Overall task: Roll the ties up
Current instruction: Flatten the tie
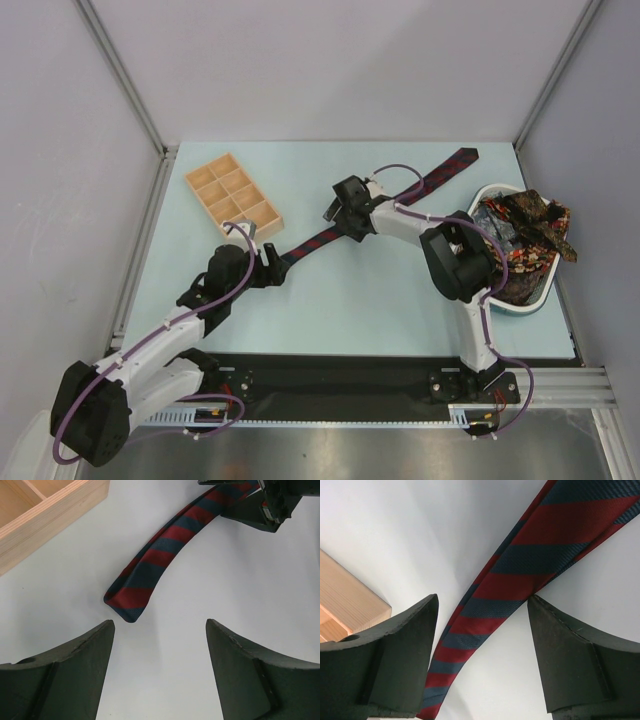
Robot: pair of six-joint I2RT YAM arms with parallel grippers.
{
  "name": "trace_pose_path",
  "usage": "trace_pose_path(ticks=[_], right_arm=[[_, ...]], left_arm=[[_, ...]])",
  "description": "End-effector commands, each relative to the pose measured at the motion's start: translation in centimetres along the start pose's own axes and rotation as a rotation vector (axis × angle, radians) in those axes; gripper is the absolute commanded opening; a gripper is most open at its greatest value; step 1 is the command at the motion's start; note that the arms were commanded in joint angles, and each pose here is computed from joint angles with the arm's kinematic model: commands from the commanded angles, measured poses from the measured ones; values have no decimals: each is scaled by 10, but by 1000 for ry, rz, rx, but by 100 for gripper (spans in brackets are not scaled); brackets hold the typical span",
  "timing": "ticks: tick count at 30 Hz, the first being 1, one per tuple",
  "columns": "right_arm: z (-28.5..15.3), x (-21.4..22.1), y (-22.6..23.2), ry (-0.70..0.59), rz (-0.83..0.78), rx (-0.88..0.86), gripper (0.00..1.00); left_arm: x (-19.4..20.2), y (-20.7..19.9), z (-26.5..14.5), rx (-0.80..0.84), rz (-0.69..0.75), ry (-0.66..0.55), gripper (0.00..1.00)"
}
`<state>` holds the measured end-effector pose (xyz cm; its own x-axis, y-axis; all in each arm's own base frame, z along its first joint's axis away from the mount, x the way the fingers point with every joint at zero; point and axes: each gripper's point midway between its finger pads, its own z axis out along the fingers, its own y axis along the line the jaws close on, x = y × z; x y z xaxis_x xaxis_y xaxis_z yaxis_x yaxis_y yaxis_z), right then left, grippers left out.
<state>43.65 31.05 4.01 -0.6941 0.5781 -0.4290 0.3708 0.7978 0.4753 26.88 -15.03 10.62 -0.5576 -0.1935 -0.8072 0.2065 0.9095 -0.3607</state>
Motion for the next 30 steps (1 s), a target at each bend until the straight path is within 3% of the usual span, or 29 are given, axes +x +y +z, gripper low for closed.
trace_pose_path(ticks=[1, 9, 16, 30], right_arm=[[3, -2, 12, 15, 7, -34, 76], [-33, -7, -1, -37, -26, 64, 78], [-58, -17, -19, -50, 58, 204, 74], [-31, 1, 6, -7, 104, 343, 70]], left_arm=[[-7, -5, -2, 23, 21, -27, 80], [-7, -1, -2, 0, 13, -22, 80], [-8, 1, -3, -16, 7, -30, 80], [-1, 15, -1, -88, -4, 2, 80]])
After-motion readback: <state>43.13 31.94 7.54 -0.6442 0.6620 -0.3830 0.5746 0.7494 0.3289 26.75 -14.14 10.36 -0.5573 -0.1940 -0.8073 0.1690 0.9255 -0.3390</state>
